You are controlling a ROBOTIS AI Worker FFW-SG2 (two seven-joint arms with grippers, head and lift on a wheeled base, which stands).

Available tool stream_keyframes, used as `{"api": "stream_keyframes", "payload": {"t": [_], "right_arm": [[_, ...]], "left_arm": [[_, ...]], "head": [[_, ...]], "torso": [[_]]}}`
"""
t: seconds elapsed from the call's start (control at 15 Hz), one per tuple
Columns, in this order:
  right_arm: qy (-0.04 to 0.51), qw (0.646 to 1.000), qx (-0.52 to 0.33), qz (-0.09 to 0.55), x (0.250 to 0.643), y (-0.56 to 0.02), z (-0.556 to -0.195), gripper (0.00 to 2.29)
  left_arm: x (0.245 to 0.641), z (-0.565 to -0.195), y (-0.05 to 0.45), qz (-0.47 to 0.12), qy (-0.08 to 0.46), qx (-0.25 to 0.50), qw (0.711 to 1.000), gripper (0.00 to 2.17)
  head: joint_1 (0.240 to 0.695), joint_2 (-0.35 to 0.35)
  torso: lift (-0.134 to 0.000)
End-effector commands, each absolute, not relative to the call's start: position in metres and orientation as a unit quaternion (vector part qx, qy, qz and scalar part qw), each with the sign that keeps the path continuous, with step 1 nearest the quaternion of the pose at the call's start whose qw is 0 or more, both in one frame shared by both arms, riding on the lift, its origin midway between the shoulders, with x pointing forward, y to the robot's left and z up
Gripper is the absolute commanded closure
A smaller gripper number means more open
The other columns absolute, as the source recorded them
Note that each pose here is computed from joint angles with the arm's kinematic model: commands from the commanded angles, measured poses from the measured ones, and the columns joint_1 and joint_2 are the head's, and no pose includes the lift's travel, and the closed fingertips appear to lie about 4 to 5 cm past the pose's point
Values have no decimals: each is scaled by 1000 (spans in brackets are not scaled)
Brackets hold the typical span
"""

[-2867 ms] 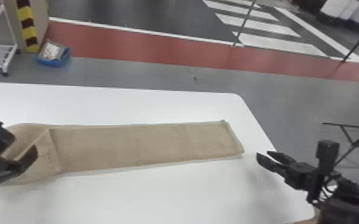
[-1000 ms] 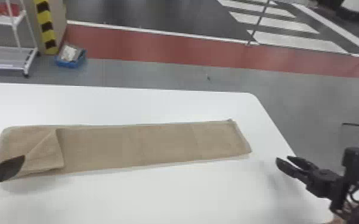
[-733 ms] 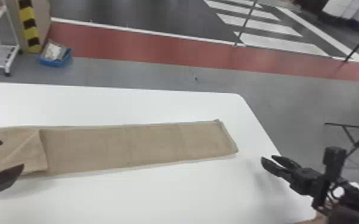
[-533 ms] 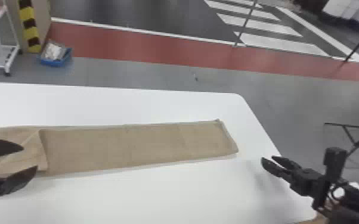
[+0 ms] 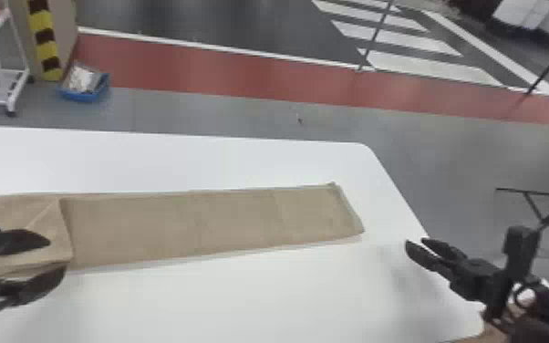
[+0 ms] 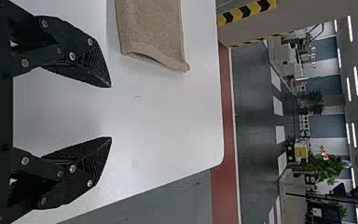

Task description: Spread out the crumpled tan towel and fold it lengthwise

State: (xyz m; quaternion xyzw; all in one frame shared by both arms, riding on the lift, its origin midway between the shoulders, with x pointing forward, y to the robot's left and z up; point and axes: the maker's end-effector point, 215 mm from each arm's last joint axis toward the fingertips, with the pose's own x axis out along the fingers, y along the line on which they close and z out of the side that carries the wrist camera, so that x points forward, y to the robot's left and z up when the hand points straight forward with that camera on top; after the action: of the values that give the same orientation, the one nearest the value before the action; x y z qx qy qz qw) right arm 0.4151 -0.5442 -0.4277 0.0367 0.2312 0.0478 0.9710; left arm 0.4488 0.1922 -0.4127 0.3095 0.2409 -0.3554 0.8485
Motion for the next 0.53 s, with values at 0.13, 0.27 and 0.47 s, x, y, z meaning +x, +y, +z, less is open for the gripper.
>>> {"api": "stream_keyframes", "payload": {"t": [0.13, 0.27, 0.47], "right_arm": [[233, 971, 39, 48, 416, -543, -427, 572], [233, 971, 39, 48, 415, -543, -427, 572], [235, 970, 42, 49, 415, -541, -429, 572]], "left_arm": [[460, -429, 205, -333, 262, 313, 850, 1210], [462, -430, 208, -328, 262, 314, 851, 1210], [462, -427, 209, -328, 261, 313, 852, 1241]], "head": [[695, -350], [695, -350], [695, -350]], "torso": [[-124], [-124], [-124]]}}
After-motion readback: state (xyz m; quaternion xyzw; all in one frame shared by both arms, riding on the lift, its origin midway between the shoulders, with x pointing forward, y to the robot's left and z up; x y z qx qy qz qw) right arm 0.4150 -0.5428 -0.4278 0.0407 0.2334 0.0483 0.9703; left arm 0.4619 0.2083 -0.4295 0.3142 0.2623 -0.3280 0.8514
